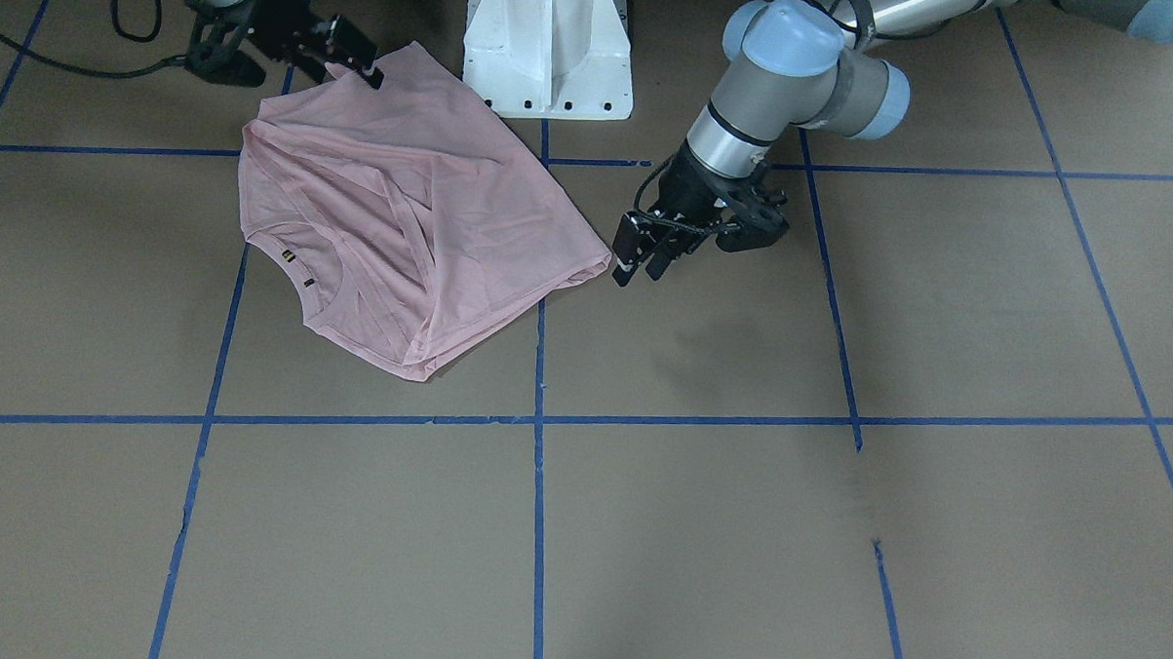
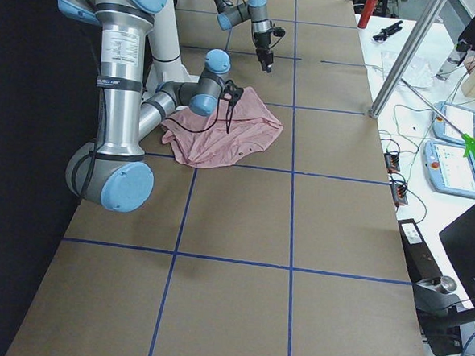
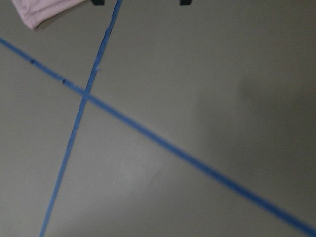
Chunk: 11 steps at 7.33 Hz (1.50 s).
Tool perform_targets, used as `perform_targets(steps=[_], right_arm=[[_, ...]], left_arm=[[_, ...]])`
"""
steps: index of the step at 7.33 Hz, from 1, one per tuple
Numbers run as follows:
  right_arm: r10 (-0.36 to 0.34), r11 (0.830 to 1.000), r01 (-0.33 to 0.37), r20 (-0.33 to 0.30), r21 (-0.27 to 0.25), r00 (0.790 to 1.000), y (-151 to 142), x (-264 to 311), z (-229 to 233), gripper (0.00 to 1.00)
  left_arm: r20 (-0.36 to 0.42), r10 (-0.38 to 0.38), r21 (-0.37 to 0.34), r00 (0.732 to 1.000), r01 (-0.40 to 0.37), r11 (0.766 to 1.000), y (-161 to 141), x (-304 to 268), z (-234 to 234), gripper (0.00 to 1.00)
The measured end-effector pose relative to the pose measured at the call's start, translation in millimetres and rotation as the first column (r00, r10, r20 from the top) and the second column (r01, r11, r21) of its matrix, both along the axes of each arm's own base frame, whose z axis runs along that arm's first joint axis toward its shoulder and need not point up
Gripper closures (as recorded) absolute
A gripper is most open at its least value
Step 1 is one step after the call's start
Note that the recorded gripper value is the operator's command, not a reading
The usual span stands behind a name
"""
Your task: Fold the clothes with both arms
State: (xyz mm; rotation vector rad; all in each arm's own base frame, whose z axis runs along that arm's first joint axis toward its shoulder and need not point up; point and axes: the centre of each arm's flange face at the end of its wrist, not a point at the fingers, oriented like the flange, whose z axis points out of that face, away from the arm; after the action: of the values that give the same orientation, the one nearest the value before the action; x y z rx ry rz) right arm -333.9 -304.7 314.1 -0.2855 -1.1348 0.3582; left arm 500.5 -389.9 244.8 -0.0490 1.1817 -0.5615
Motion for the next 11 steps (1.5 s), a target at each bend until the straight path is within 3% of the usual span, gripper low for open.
perform_targets(steps=[1,3,5,6,8,11], right_arm=[[0.087,0.996,-0.087,-0.018,0.004,0.996,-47.2,0.6,8.1,0.00],[0.171,0.985,-0.169,-0.063,0.029,0.983,-107.4,-15.3,24.0,0.00],[0.189,0.982,-0.186,-0.079,0.038,0.979,-122.5,-23.2,29.3,0.00],[0.190,0.982,-0.187,-0.079,0.039,0.979,-124.1,-24.7,28.7,0.00],[0.190,0.981,-0.188,-0.079,0.040,0.979,-125.2,-25.5,28.3,0.00],[0.189,0.982,-0.187,-0.078,0.041,0.979,-126.2,-27.7,27.1,0.00]], left_arm=[[0.039,0.023,-0.032,0.999,-0.022,0.999,33.3,26.2,1.8,0.39],[0.105,0.048,-0.057,0.993,-0.042,0.997,61.5,57.7,10.9,0.42],[0.129,0.037,-0.051,0.991,-0.031,0.998,58.6,77.9,6.9,0.48],[0.139,0.023,-0.039,0.990,-0.017,0.999,54.8,83.2,6.5,0.57],[0.154,0.013,-0.034,0.988,-0.008,0.999,52.2,87.4,10.2,1.00],[0.203,0.001,-0.030,0.979,0.005,1.000,44.9,84.0,19.0,1.00]])
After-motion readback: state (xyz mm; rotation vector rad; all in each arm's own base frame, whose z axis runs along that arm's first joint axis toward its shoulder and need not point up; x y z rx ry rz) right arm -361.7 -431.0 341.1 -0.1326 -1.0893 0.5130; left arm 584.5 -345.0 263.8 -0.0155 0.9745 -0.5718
